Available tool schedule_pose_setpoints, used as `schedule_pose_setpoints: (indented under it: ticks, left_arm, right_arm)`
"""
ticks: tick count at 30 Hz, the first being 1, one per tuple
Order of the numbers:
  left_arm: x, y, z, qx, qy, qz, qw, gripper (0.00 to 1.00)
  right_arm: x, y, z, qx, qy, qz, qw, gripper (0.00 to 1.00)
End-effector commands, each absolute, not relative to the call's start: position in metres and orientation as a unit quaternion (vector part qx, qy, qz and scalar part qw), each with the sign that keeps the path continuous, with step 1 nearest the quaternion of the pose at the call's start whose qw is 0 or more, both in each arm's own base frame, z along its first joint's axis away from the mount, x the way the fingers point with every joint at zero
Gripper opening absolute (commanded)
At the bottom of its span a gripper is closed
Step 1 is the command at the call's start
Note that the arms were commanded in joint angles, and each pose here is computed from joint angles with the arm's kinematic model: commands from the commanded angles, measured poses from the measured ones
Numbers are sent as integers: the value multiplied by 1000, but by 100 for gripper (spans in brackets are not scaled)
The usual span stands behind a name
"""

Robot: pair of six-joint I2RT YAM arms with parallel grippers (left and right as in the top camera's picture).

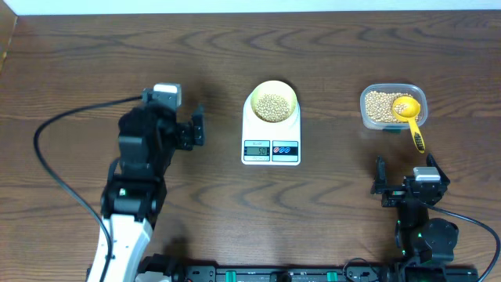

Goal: Scoop item into bowl and weigh 50g on scale

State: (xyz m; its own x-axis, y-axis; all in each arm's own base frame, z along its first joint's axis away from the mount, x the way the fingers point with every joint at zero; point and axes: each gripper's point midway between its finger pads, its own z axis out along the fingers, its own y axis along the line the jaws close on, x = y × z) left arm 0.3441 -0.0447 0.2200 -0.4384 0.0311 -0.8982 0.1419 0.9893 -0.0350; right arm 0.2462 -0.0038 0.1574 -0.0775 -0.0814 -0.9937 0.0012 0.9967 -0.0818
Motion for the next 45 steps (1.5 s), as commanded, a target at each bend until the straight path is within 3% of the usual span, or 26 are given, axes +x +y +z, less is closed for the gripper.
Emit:
schedule_pose_setpoints:
  ticks: [1,25,45]
  left_arm:
    - [336,-33,220,24,825,-52,562,94]
    - [261,-11,227,2,732,-35,680,94]
    - [244,-10,217,4,689,-36,723,94]
  right_arm:
    - [246,-3,157,-27,732,-31,680,99]
    - [246,-3,157,-27,732,-31,680,99]
    - [246,-3,157,-27,732,-31,680,99]
